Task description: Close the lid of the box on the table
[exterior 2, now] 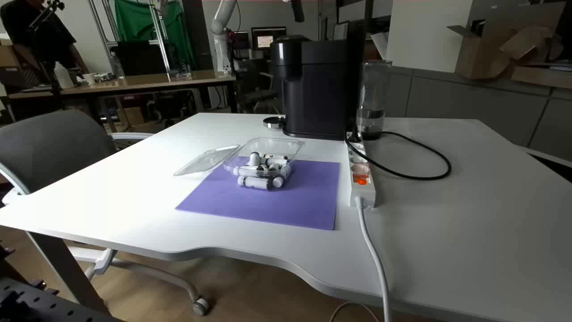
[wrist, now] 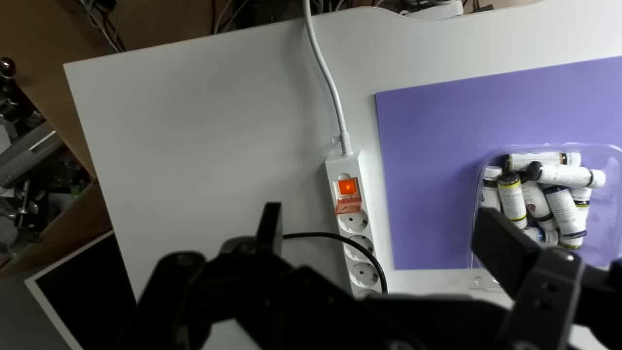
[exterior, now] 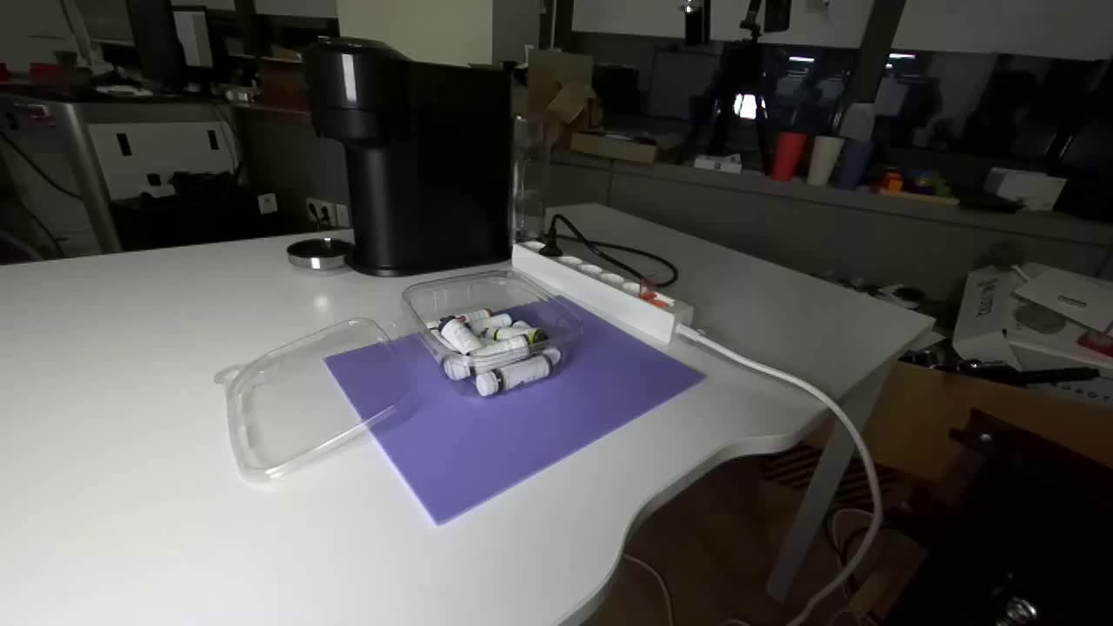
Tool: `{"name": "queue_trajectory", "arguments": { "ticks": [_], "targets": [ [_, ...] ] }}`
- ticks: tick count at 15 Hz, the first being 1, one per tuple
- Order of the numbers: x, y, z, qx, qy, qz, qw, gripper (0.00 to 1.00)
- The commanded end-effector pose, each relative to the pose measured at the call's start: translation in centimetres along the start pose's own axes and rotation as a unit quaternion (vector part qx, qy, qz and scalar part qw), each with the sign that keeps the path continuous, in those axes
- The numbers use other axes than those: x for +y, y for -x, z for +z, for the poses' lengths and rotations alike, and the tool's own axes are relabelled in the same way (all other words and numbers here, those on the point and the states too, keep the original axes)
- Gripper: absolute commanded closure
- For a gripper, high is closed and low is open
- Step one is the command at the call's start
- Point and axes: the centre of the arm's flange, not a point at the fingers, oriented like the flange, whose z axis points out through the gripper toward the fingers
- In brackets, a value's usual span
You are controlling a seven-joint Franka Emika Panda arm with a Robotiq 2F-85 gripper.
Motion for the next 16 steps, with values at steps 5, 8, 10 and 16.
{"name": "queue_trajectory", "arguments": {
  "ticks": [5, 8, 10, 16],
  "targets": [
    [0.01, -0.01, -0.02, 0.001, 0.0, 0.0, 1.0, 0.0],
    [0.01, -0.01, -0.03, 0.001, 0.0, 0.0, 1.0, 0.0],
    [0.01, -0.01, -0.03, 0.001, 0.0, 0.0, 1.0, 0.0],
    [-0.79, -0.42, 0.24, 0.008, 0.009, -0.016, 0.9998, 0.0]
  ]
}}
